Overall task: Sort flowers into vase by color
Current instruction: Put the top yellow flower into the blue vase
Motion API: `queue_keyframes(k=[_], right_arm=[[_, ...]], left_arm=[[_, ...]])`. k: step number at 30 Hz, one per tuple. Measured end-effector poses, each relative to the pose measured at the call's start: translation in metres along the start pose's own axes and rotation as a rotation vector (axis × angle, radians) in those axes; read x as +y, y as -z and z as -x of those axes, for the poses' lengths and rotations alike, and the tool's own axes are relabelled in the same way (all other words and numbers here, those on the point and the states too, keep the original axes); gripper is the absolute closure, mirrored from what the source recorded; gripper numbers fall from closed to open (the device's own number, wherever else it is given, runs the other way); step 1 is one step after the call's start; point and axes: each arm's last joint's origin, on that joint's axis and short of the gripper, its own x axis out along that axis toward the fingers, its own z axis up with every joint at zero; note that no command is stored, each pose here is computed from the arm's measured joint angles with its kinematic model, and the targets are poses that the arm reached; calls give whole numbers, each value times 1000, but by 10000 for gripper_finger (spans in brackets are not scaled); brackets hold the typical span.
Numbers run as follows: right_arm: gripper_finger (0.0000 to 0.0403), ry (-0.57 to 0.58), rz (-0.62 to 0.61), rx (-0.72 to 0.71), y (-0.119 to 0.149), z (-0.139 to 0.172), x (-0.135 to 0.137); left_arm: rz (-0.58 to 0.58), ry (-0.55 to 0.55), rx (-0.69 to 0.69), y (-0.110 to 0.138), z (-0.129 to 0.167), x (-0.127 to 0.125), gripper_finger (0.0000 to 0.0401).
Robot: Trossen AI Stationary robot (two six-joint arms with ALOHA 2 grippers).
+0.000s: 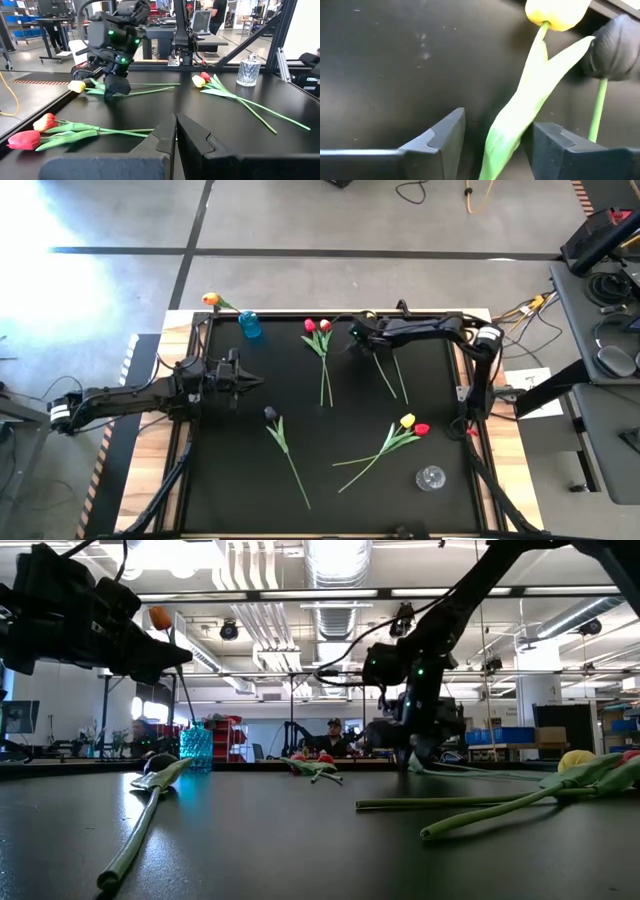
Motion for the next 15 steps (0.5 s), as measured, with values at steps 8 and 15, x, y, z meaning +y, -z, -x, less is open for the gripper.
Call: queue_keyframes(k=[8, 15], right_arm=[[332, -19, 79, 3, -8, 10, 7], [387, -114, 133, -191, -16, 63, 25]], left_arm=[[2, 2, 5, 1, 0, 0, 401], [-17, 1, -16, -2, 1, 0, 401]])
